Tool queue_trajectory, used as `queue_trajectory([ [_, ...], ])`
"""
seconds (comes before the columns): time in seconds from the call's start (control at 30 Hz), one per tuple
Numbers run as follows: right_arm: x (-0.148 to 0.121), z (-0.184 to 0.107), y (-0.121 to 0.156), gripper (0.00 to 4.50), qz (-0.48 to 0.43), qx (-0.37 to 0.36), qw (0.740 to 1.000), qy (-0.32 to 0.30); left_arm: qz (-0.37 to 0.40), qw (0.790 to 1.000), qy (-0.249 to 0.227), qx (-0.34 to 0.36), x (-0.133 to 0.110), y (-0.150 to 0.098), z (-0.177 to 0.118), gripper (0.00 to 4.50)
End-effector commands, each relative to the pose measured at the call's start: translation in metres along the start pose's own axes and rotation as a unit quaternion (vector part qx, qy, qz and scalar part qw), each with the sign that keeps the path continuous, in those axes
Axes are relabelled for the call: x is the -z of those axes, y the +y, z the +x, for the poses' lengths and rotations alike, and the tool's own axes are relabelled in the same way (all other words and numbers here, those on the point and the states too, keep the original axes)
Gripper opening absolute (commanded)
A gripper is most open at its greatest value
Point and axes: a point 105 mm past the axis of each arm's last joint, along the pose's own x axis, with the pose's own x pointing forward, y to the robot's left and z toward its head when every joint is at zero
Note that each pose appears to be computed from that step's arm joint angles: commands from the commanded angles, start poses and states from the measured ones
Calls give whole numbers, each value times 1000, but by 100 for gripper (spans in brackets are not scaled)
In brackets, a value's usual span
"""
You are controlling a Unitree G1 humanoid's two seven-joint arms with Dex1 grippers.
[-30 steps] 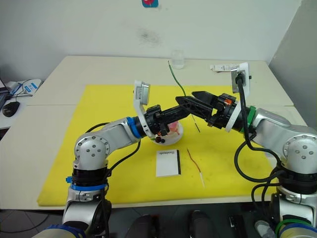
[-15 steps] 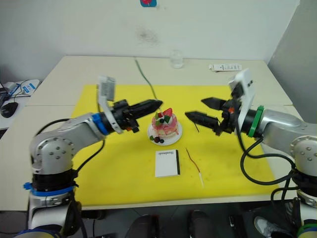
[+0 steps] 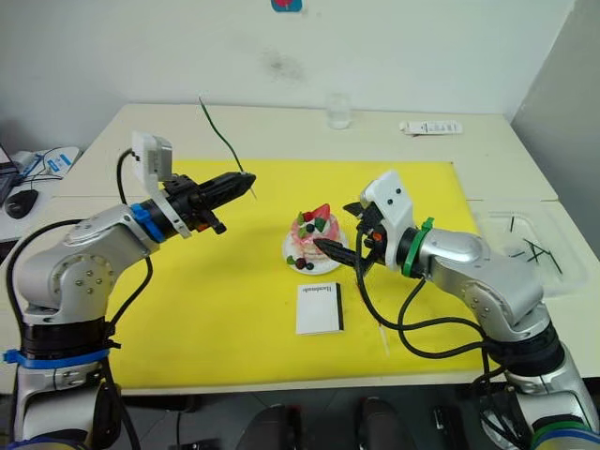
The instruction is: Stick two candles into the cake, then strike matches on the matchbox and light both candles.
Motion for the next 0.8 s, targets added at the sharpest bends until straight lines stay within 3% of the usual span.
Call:
queue_trajectory([
  [0.03, -10, 1, 0, 447, -25, 12, 999, -17, 11, 999, -12, 36, -3, -6, 12, 0],
  [0.33, -3, -1, -1, 447, -41, 22, 999, 1, -9, 997, 10, 73, 23, -11, 24, 0],
  [0.8, -8, -3, 1, 447, -34, 27, 999, -3, -7, 997, 14, 73, 37, -4, 31, 0],
])
